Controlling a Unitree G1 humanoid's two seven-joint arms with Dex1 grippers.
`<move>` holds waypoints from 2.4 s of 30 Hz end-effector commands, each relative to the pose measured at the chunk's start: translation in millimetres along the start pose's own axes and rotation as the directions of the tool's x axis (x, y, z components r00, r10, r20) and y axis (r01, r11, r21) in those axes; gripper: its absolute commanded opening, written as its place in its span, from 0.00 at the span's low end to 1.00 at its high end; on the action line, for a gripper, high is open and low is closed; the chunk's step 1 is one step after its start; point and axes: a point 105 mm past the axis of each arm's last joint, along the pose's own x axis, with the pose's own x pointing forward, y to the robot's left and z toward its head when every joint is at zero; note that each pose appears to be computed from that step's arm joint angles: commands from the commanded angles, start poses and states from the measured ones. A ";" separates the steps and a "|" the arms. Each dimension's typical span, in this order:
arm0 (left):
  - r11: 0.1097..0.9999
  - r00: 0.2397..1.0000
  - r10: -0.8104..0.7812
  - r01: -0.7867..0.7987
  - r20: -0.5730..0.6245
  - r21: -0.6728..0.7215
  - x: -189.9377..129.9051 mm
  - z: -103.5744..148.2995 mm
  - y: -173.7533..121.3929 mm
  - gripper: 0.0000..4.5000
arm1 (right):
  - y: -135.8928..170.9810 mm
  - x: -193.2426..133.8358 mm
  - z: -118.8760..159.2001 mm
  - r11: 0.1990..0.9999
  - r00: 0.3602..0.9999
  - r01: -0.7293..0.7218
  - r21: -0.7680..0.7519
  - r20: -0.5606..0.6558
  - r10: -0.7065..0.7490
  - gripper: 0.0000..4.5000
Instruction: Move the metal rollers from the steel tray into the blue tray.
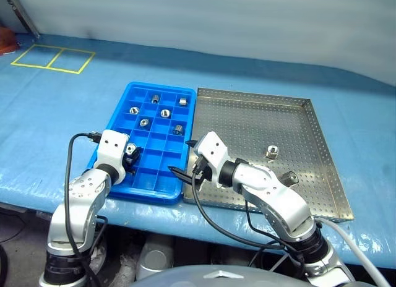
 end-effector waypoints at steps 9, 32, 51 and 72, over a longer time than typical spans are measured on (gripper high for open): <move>0.992 0.974 -0.118 0.125 0.196 -0.024 0.4 47.5 -15.9 0.94 | -3.9 -12.1 15.8 0.997 0.995 0.077 -0.018 0.062 -0.075 1.00; 0.332 0.428 -0.889 0.845 -0.160 0.419 30.9 62.9 -154.6 0.99 | -16.2 -114.9 -32.7 0.832 0.834 0.547 0.093 -0.150 -0.531 1.00; 0.196 0.403 -0.835 0.854 -0.374 0.482 43.3 22.6 -153.9 0.79 | -15.7 -119.5 -33.4 0.790 0.796 0.604 0.108 -0.140 -0.589 1.00; 0.797 0.762 -0.599 0.540 0.246 0.269 31.3 102.5 -83.0 0.37 | -20.3 -69.0 -7.1 0.945 0.945 0.327 0.017 -0.033 -0.326 1.00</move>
